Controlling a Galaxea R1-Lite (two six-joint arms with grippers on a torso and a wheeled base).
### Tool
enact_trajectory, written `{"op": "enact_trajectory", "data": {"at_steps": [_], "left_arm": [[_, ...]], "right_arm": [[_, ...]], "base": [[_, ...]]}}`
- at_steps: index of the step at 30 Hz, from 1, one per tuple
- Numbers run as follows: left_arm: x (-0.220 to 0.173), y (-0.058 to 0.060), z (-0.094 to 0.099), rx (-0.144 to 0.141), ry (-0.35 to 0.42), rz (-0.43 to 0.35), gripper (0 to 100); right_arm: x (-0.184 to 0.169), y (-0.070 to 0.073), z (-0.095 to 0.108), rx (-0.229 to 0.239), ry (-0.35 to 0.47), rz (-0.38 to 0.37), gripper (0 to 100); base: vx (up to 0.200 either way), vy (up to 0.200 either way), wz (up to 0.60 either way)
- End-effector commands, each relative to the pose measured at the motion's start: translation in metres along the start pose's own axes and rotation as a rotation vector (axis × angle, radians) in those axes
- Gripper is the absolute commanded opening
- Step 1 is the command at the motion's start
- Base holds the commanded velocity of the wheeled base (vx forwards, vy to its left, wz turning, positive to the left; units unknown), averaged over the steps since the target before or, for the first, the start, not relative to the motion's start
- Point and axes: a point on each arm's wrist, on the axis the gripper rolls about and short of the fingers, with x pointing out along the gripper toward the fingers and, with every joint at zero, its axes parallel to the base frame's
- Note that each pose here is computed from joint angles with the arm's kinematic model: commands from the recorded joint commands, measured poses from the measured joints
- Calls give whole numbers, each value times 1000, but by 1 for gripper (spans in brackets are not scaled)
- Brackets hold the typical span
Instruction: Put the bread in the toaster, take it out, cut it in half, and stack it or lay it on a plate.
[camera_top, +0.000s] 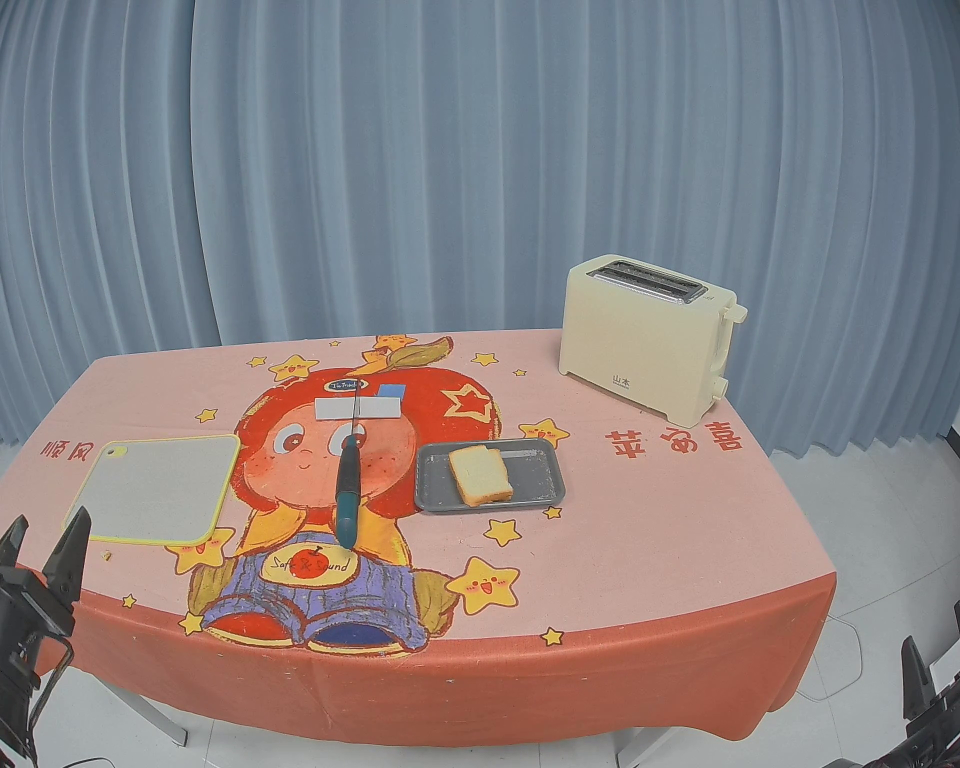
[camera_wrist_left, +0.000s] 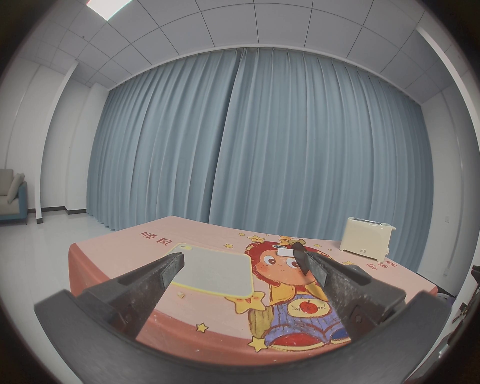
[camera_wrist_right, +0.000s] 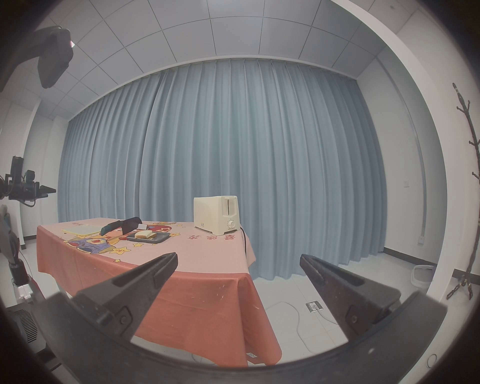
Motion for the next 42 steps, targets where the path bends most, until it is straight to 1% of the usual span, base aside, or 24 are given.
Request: {"op": "enact_trajectory", "data": {"at_steps": [1,3,4,8,12,16,19,22,24,25,27,31,35,40,42], "left_arm": [[-22,11,-17,-15,-50,17,100],[-32,16,-25,-21,-79,44,100],[-37,17,-27,-22,-84,43,100],[-54,23,-39,-14,-58,36,100],[-63,25,-47,-9,-40,37,100],[-68,26,-55,-9,-38,-29,100],[-68,25,-58,-6,-22,-79,100],[-72,26,-64,0,0,-89,100],[-74,27,-70,6,24,-85,100],[-76,28,-73,14,42,-87,100],[-78,28,-75,25,51,-108,100],[-81,27,-75,30,25,-124,100],[-82,27,-76,54,12,-152,100],[-82,27,-76,63,10,-155,100],[-82,27,-77,79,9,-155,100]], "right_arm": [[1,0,-5,0,10,0,100],[1,0,-5,0,10,0,100],[1,0,-5,0,9,0,100],[1,0,-5,0,10,0,100],[1,0,-5,0,10,0,100],[1,0,-5,0,9,-2,100],[1,0,-5,0,9,0,100],[1,0,-5,0,10,0,100],[1,0,-5,0,10,0,100],[1,0,-5,0,10,0,100],[1,0,-5,0,10,0,100],[1,0,-5,0,10,0,100],[1,0,-5,0,10,0,100],[1,0,-5,0,10,0,100],[1,0,-5,0,9,0,100]], "base": [[0,0,0],[0,0,0],[0,0,0],[0,0,0],[0,0,0],[0,0,0],[0,0,0],[0,0,0],[0,0,0],[0,0,0],[0,0,0],[0,0,0],[0,0,0],[0,0,0],[0,0,0]]}}
